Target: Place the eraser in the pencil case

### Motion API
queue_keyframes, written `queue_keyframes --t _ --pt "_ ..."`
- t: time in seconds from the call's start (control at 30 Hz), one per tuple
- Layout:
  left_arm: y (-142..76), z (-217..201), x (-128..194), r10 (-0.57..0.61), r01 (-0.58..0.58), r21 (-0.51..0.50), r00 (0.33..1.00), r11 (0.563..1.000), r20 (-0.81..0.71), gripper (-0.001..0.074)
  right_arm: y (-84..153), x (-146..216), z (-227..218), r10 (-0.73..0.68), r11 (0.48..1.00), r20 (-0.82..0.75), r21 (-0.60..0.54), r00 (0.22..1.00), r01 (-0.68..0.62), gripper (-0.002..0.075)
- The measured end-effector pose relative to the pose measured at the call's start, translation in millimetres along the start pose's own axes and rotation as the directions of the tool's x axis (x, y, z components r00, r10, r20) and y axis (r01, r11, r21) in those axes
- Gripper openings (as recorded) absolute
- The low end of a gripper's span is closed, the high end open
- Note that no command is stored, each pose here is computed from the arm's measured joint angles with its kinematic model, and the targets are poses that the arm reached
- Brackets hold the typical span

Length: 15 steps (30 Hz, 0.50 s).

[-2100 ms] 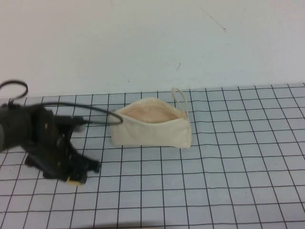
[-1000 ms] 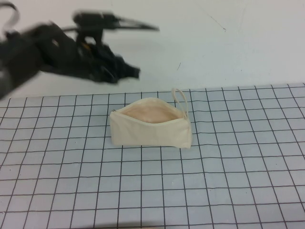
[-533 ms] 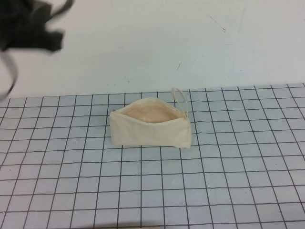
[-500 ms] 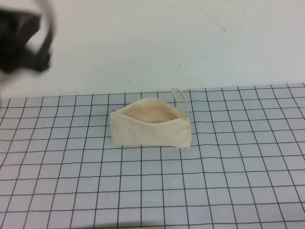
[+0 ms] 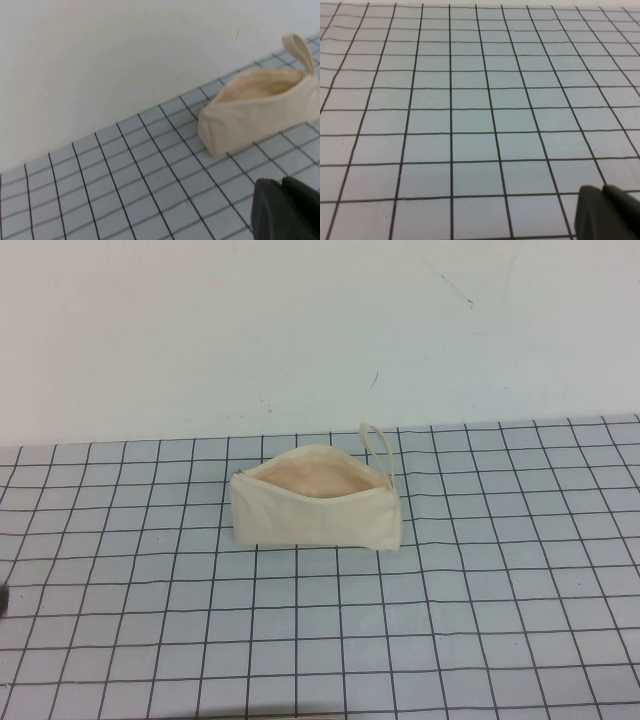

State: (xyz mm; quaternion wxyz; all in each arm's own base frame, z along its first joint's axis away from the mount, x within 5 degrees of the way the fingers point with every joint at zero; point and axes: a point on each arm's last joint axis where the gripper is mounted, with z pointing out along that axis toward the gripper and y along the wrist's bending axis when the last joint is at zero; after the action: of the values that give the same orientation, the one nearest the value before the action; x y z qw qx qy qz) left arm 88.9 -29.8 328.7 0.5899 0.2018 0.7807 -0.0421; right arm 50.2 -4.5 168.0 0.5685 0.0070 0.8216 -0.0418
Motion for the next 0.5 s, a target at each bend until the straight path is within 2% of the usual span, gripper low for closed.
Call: queue_keyframes --t 0.27,0.37,0.5 --pt "-8.6 -0.4 52.4 0.005 -0.002 0.016 0.988 1.0 -0.157 0.0 0.0 0.0 0.0 0.0 1.0 0.0 0.0 1.0 0.0 -0.0003" --pt "-8.8 -5.9 62.8 -0.003 0.001 -0.013 0.99 1.0 -0.141 0.0 0.0 0.0 0.0 0.0 1.0 0.0 0.0 1.0 0.0 -0.0003" --pt "-6.9 -17.7 64.9 -0.018 0.015 -0.081 0.999 0.997 -0.038 0.0 0.0 0.0 0.0 0.0 1.0 0.0 0.0 1.0 0.0 -0.0003"
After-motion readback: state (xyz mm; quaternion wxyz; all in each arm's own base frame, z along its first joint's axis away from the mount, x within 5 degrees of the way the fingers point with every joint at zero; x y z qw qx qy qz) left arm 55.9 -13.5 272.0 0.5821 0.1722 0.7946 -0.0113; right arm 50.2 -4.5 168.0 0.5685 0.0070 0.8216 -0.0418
